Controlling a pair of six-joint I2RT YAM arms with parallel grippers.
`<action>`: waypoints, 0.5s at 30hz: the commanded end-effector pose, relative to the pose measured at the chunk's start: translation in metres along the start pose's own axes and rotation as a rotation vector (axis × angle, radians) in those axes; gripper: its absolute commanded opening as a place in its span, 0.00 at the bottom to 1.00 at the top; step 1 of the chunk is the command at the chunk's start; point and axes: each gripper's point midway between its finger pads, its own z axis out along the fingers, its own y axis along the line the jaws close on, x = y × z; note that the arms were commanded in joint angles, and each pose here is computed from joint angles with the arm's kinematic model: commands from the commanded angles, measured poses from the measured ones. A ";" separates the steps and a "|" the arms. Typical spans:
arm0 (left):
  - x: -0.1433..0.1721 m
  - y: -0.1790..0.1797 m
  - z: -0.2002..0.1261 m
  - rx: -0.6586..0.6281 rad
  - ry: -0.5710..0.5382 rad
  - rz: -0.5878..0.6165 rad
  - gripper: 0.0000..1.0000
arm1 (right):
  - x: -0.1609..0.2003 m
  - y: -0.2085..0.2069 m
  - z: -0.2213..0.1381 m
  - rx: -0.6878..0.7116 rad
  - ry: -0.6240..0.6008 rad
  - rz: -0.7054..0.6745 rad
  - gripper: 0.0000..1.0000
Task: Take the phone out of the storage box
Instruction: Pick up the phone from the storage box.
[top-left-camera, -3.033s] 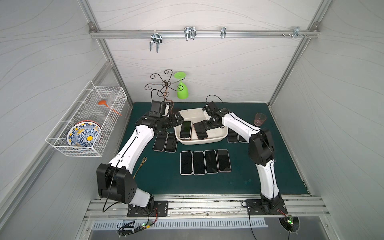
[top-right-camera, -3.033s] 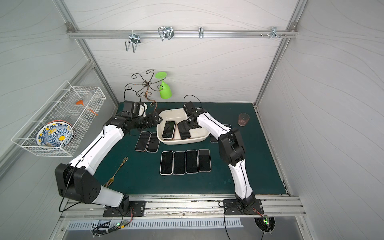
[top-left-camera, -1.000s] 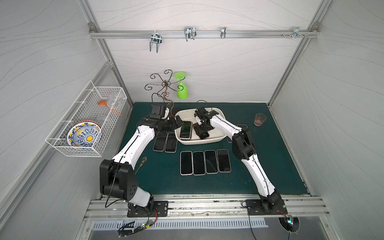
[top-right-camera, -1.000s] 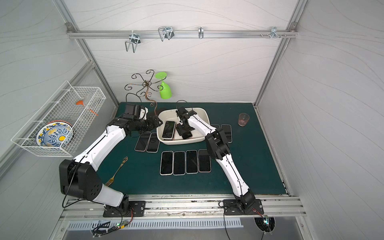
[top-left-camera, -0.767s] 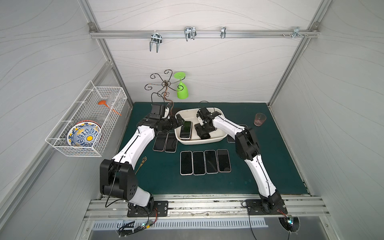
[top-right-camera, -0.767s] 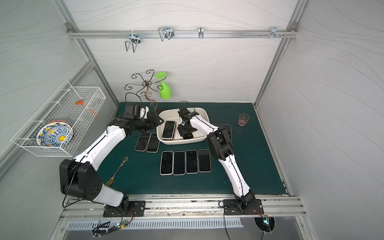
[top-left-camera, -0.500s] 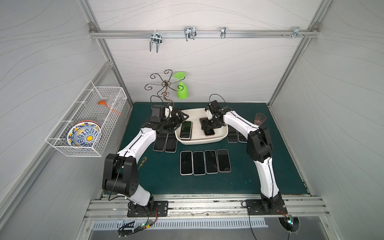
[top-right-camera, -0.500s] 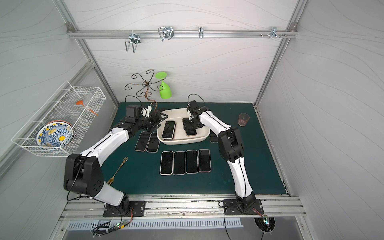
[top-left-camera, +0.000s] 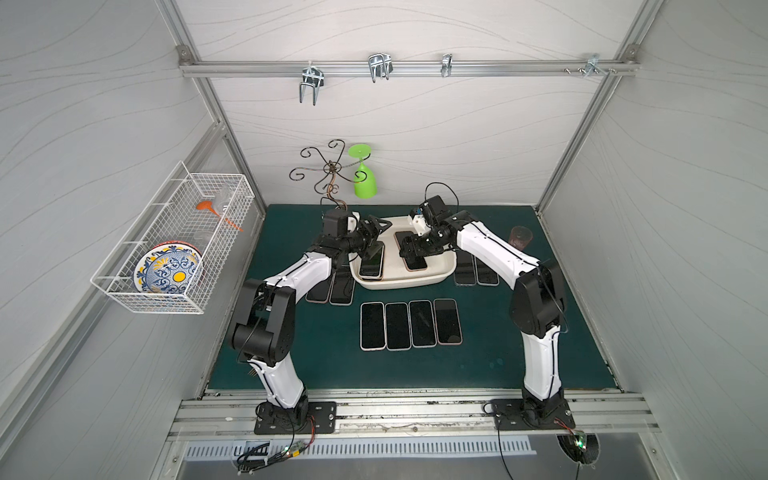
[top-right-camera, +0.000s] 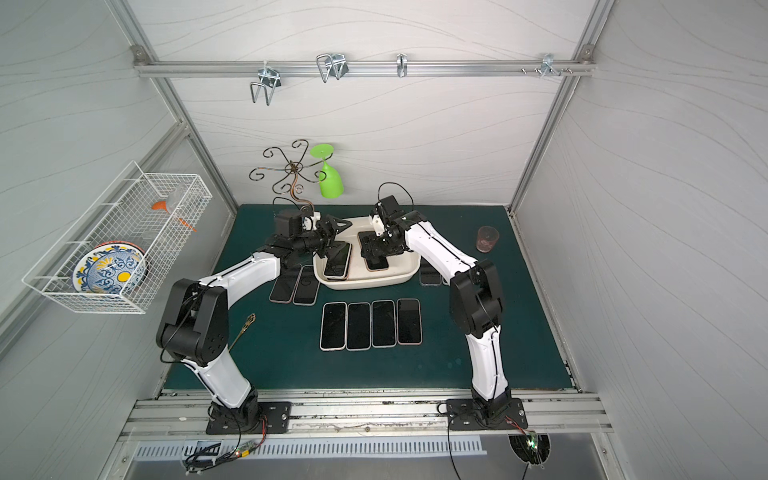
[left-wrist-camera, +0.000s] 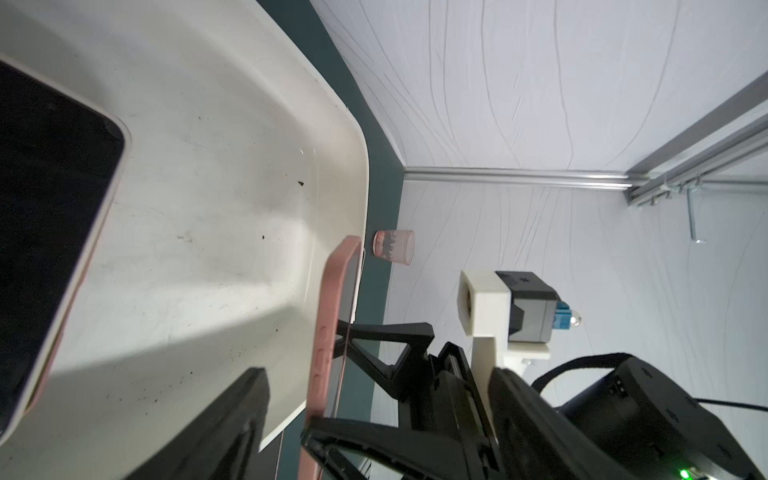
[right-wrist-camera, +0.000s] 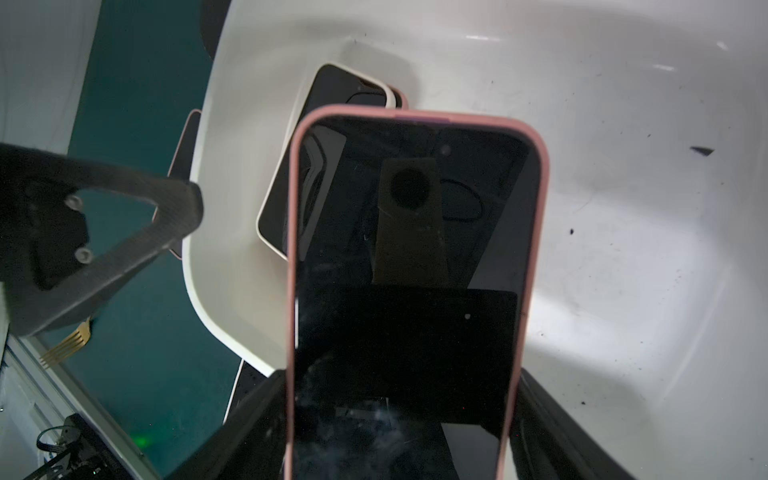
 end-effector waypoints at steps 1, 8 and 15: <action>-0.006 -0.021 0.010 0.062 -0.016 0.032 0.80 | -0.014 0.026 -0.034 -0.058 -0.073 -0.011 0.00; 0.002 0.000 0.021 0.019 0.013 0.007 0.71 | -0.010 0.042 -0.040 -0.116 -0.068 0.002 0.00; 0.006 -0.004 0.026 0.036 0.026 0.018 0.47 | -0.007 0.049 -0.042 -0.137 -0.058 0.009 0.00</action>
